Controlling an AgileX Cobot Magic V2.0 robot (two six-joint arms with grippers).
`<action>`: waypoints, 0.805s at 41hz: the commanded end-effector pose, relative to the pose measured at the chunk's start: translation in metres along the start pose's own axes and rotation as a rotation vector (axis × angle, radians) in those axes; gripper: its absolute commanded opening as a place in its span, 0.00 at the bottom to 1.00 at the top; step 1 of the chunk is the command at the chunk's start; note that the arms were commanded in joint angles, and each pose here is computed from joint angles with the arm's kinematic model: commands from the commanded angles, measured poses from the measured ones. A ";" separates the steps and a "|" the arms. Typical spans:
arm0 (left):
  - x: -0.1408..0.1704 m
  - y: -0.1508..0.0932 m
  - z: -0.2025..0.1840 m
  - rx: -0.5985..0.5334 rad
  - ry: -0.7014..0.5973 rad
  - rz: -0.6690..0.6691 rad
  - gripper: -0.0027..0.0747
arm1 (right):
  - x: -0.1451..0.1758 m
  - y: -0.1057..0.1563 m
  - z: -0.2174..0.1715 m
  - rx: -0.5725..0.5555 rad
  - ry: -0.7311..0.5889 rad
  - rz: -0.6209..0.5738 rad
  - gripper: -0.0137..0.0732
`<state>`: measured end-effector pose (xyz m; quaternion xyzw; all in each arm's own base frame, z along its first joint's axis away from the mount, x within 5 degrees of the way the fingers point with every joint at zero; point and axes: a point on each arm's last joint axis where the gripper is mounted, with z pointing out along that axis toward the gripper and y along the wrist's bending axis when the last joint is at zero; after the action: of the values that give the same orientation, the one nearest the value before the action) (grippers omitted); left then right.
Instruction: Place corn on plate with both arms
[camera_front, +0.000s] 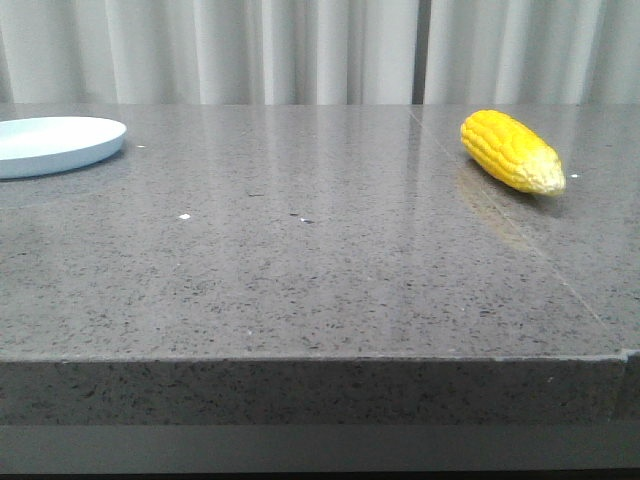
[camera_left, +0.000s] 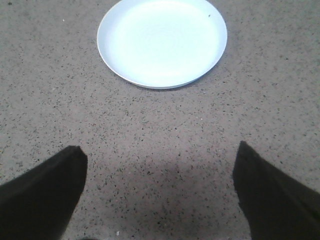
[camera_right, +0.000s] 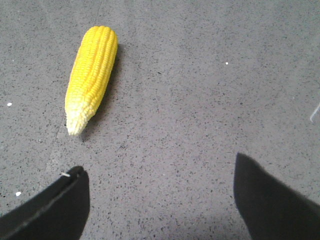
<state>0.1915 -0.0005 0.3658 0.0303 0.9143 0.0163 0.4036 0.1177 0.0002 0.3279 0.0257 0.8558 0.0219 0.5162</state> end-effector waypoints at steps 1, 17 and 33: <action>-0.026 0.007 0.005 -0.023 -0.035 -0.012 0.79 | -0.016 0.001 -0.004 -0.007 -0.106 -0.004 0.86; -0.070 0.063 0.088 0.119 0.048 -0.189 0.79 | -0.016 0.001 -0.004 -0.007 -0.106 -0.004 0.86; -0.094 0.087 0.164 0.156 0.094 -0.257 0.71 | -0.016 0.001 -0.004 -0.007 -0.106 -0.004 0.86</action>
<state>0.3698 0.0803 0.3051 -0.0513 0.9476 -0.1012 0.2985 0.1179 0.0002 0.3283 0.0261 0.8548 0.0226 0.5178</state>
